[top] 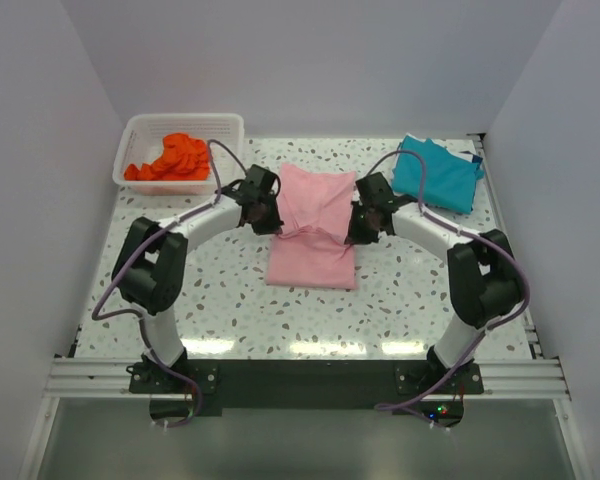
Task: Fold and stack the t-shirts
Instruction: Fold the tshirt
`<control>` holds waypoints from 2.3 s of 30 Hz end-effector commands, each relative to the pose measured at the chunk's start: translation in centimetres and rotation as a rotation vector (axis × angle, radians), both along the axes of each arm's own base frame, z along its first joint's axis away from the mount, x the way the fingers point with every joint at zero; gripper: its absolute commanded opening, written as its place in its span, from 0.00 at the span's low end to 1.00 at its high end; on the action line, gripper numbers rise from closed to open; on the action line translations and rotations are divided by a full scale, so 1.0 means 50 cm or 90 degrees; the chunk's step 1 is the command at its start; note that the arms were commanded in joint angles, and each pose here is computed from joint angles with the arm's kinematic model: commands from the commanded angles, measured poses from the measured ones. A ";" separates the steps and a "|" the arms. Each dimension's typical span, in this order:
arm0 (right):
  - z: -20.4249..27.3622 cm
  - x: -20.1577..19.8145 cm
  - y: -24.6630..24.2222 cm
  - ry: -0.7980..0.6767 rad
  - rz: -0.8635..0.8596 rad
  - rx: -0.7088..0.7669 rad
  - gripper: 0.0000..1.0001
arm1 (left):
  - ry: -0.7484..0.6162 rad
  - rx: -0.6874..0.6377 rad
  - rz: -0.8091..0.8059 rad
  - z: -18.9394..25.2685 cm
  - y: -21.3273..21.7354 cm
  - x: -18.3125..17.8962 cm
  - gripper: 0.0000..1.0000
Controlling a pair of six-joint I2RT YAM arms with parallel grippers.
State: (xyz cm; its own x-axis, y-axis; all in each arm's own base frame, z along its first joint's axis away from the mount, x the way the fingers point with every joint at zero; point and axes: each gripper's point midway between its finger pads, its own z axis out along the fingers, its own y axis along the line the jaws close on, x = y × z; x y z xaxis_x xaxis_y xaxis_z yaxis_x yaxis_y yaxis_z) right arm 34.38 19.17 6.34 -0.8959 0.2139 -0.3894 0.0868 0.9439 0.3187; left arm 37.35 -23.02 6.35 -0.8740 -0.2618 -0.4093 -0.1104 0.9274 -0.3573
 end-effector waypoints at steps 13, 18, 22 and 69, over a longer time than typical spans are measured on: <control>0.025 0.060 0.024 -0.020 0.022 0.021 0.44 | -0.068 -0.006 -0.012 0.041 -0.003 0.070 0.76; 0.081 0.077 0.030 -0.054 0.025 0.031 0.99 | -0.102 -0.005 -0.026 0.097 -0.004 0.081 1.00; 0.144 0.067 0.023 -0.100 0.036 0.040 0.99 | -0.128 -0.017 -0.026 0.145 0.003 0.067 1.00; 0.153 0.034 0.126 -0.177 0.172 0.073 0.99 | -0.041 -0.084 0.035 0.015 0.109 -0.233 1.00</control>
State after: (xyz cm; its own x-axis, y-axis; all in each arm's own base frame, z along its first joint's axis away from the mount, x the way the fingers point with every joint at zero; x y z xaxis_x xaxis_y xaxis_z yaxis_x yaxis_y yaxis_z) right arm 36.94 28.23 12.91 -0.8147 0.0101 -0.5797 -0.3189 0.8272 0.4626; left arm 23.82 -16.26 6.09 -0.8493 -0.3453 -0.3993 -0.1564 0.8870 -0.4346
